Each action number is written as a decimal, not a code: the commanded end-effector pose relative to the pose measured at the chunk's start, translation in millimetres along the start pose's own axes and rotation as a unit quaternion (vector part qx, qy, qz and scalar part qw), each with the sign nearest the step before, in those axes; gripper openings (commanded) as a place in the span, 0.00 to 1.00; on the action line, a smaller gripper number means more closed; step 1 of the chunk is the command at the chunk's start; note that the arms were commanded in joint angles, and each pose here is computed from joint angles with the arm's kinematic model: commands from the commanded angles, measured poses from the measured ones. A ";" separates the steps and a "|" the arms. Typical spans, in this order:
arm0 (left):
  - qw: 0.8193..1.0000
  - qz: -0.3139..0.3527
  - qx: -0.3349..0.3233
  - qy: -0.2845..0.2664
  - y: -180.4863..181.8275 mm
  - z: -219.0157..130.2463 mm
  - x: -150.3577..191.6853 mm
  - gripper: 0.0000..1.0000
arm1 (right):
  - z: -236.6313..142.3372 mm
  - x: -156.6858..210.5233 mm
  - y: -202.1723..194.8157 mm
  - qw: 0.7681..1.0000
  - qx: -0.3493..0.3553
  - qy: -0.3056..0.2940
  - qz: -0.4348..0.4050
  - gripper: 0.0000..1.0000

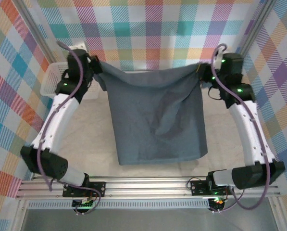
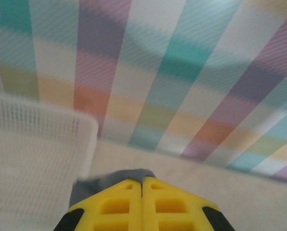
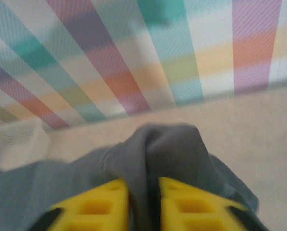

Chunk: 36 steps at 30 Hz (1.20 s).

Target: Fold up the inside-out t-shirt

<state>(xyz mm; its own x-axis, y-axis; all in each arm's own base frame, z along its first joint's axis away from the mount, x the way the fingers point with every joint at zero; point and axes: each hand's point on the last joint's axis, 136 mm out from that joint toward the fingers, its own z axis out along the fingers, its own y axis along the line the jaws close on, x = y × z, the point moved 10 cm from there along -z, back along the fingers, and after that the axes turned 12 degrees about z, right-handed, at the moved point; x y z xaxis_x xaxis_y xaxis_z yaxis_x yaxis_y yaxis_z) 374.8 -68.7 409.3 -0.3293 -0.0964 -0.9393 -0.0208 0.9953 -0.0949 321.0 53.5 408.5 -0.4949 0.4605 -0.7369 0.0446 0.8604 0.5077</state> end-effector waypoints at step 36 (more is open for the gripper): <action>0.730 0.503 0.444 0.129 -95.5 -150.0 264.4 0.90 | 34.3 305.0 -38.3 0.800 0.171 0.537 0.205 0.68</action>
<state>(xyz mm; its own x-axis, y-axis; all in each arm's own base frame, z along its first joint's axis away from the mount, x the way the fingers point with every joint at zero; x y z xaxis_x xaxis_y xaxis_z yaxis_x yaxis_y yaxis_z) 147.6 -184.3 232.9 0.0021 0.7711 -0.6367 0.9377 0.2197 0.2691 183.1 139.0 147.6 -0.8129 0.4880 0.3178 0.5665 0.7892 0.2370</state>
